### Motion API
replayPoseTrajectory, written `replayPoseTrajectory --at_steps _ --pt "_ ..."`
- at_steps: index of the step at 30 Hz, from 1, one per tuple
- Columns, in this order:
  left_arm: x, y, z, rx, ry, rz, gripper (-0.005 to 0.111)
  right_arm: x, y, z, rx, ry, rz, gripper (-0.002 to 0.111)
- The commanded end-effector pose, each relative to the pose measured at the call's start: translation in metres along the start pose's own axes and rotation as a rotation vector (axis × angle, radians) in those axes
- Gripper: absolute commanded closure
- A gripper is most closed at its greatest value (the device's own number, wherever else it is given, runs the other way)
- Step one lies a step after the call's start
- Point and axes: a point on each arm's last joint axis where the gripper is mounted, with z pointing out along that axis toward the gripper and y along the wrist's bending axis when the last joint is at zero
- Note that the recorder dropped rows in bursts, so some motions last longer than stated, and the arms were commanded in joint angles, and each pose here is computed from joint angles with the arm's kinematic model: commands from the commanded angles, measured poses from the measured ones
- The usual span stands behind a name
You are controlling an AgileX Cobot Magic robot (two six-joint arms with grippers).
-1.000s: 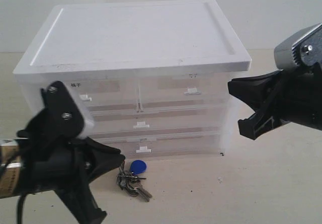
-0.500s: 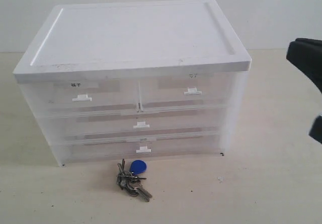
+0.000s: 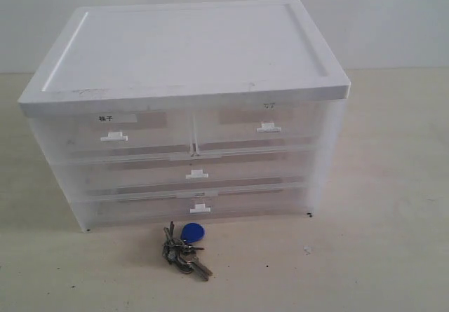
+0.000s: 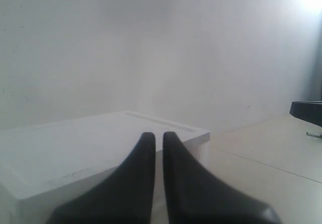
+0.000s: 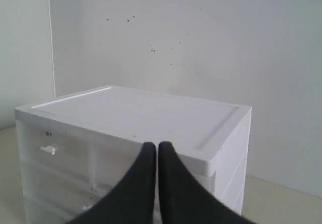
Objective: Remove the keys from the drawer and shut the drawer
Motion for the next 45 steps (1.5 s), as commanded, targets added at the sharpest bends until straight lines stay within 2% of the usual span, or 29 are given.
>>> replayPoseTrajectory --at_steps 1,22,31,35,39,45 --pt "0.003 0.001 0.0 -0.009 0.012 -0.026 0.102 0.001 -0.001 -0.002 0.019 0.002 0.056 0.108" --pt "0.003 0.001 0.0 -0.007 0.01 -0.026 0.102 0.002 -0.002 -0.002 0.028 0.006 0.057 0.108" --pt "0.013 0.002 0.001 -0.014 0.041 -0.017 0.102 0.002 -0.002 -0.002 0.028 0.006 0.059 0.108" --pt "0.021 0.004 0.001 -0.063 0.071 -0.037 0.102 0.002 -0.002 -0.002 0.028 0.006 0.059 0.108" --pt "0.037 0.009 0.0 -0.144 0.117 0.004 0.102 0.002 -0.002 -0.002 0.028 0.006 0.057 0.108" --pt "0.061 0.019 -0.003 -0.306 0.181 0.055 0.102 0.002 -0.002 -0.002 0.028 0.006 0.059 0.108"
